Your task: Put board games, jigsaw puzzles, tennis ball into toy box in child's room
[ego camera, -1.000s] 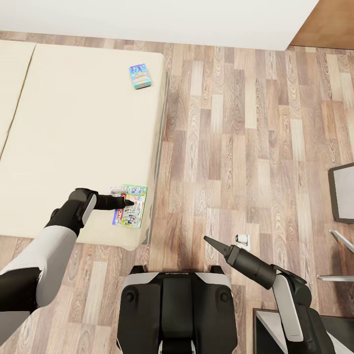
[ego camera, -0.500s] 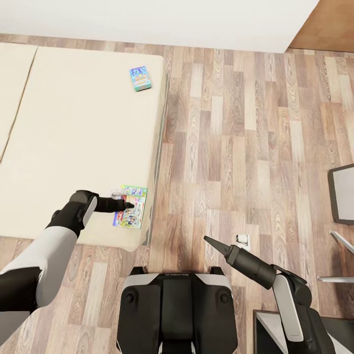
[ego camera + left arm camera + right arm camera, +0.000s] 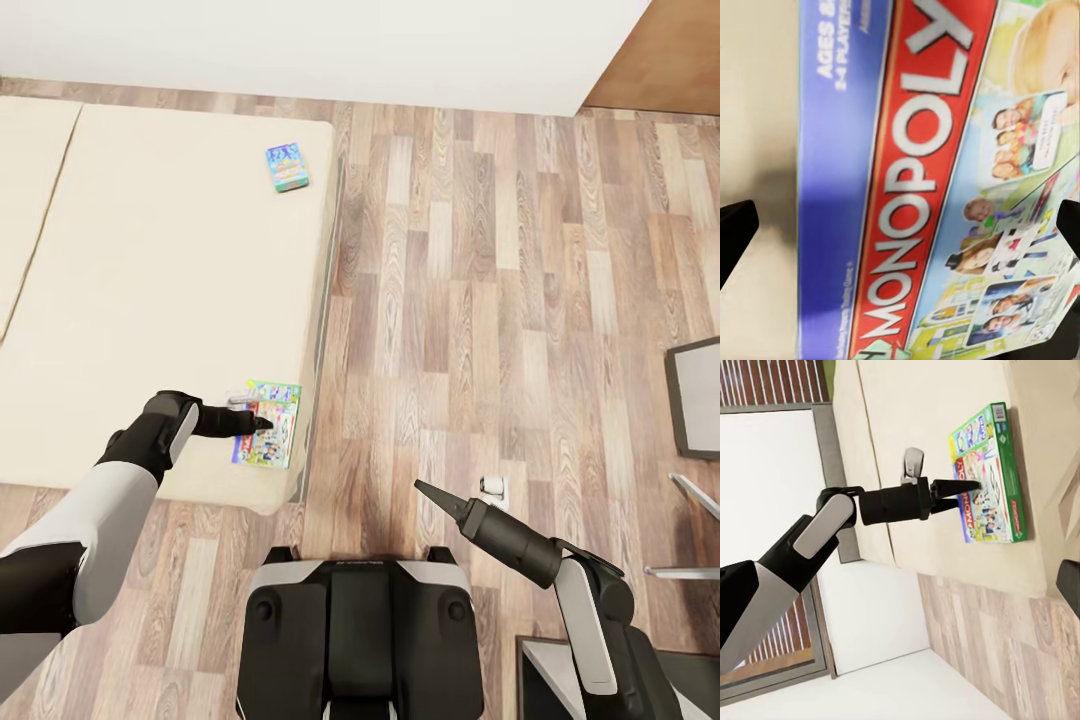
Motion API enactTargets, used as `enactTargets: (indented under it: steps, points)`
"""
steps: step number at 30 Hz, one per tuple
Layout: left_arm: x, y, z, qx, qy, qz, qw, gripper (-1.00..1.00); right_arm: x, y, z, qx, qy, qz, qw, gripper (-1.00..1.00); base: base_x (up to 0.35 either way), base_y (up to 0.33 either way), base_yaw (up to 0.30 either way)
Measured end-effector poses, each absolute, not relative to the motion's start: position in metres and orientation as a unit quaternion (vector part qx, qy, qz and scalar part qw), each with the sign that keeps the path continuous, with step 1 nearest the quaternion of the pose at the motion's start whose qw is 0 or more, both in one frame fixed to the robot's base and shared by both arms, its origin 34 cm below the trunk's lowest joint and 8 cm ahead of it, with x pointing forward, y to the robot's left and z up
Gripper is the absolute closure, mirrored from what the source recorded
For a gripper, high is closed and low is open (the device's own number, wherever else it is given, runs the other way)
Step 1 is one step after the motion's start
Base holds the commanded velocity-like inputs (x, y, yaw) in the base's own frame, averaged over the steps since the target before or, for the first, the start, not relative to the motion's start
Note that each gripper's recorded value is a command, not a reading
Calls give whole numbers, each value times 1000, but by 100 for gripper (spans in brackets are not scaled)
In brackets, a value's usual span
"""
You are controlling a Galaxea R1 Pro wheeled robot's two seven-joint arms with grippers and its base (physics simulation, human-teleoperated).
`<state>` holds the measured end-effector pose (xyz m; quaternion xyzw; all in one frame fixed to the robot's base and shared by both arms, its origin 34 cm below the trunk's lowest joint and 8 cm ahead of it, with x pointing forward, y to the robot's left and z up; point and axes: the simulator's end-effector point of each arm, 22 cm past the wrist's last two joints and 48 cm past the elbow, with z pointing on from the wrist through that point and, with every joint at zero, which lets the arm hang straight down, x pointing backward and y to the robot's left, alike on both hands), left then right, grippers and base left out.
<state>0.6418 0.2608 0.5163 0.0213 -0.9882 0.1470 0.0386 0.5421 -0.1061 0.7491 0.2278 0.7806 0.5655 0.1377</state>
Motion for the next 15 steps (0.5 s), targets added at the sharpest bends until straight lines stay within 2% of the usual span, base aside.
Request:
enactTargets:
  steps: [15]
  points:
    - [646, 260, 521, 20, -988, 148, 35, -100, 544, -106, 753, 225, 780, 567, 141, -100, 0, 0, 0]
